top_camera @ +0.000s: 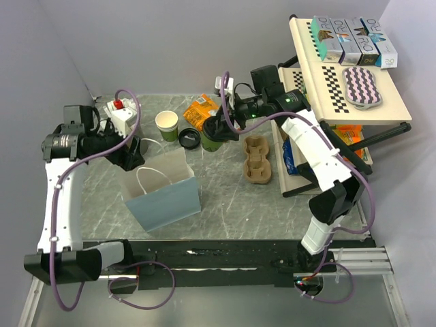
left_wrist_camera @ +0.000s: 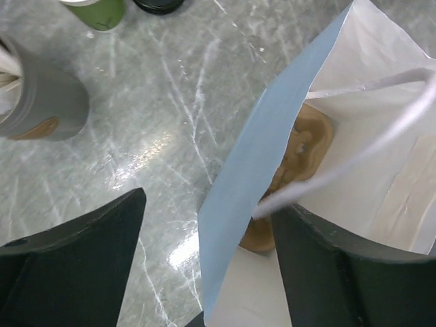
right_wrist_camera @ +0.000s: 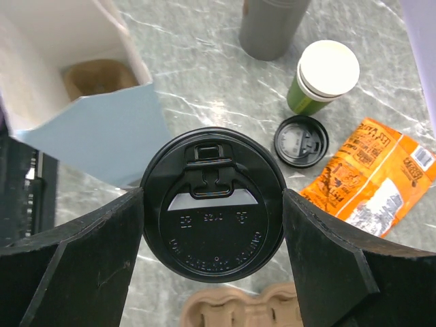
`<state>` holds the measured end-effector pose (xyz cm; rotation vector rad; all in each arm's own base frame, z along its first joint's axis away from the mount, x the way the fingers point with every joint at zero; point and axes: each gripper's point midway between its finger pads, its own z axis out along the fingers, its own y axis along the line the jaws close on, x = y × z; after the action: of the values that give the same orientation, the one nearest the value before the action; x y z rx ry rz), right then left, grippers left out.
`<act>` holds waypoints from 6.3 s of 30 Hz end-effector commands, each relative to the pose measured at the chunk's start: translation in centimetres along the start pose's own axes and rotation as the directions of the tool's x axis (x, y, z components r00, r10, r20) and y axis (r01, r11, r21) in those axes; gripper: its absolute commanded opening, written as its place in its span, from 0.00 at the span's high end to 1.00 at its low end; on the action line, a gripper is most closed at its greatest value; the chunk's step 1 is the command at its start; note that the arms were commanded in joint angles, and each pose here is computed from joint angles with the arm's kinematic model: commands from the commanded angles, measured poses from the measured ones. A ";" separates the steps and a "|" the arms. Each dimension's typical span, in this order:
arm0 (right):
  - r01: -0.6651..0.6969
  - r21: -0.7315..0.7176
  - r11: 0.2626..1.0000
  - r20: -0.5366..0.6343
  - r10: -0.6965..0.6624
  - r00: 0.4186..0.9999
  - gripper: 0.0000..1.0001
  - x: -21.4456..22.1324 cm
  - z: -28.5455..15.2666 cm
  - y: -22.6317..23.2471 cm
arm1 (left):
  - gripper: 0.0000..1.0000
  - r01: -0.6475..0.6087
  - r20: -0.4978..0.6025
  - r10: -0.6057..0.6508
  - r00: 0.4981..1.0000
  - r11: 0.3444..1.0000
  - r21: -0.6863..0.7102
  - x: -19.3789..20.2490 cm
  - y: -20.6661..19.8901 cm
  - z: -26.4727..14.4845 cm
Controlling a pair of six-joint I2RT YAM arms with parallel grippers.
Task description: Pack the takeout coffee
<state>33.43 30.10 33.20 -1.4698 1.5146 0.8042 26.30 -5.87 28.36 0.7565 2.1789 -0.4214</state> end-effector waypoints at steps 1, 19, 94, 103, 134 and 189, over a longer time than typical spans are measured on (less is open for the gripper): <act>0.029 0.001 1.000 0.089 -0.029 0.996 1.00 -4.6 -3.0 2.5 | 0.23 -0.034 0.017 0.032 0.999 0.991 0.132 -0.7 -1.8 -0.1; 0.379 0.006 0.926 0.317 -0.361 0.877 1.00 -15.6 -5.7 13.4 | 0.99 0.006 0.053 -0.024 0.998 0.946 0.324 -0.8 -5.5 -0.4; 0.694 0.053 0.718 0.250 -0.682 0.687 1.00 -7.4 5.2 15.4 | 0.99 -0.388 0.352 0.401 0.846 0.915 -0.112 -6.7 -4.4 -0.1; 0.669 0.075 0.739 0.225 -0.666 0.711 1.00 -6.6 6.5 14.6 | 0.99 -0.504 0.332 0.518 0.788 0.853 -0.136 -6.8 -4.8 1.0; 0.639 -0.032 0.769 0.128 -0.630 0.766 1.00 -1.5 8.0 16.1 | 0.99 -0.352 0.455 0.288 0.842 0.934 0.059 -5.8 -9.3 0.5; 0.678 -0.093 0.729 -0.136 -0.684 0.717 1.00 5.6 12.9 15.4 | 0.99 -0.370 0.507 0.268 0.819 0.923 0.109 -5.0 -13.0 -0.5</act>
<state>19.40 40.70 21.26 -2.0037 0.8738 0.3120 20.36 -17.15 31.32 1.0640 1.5422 -0.5560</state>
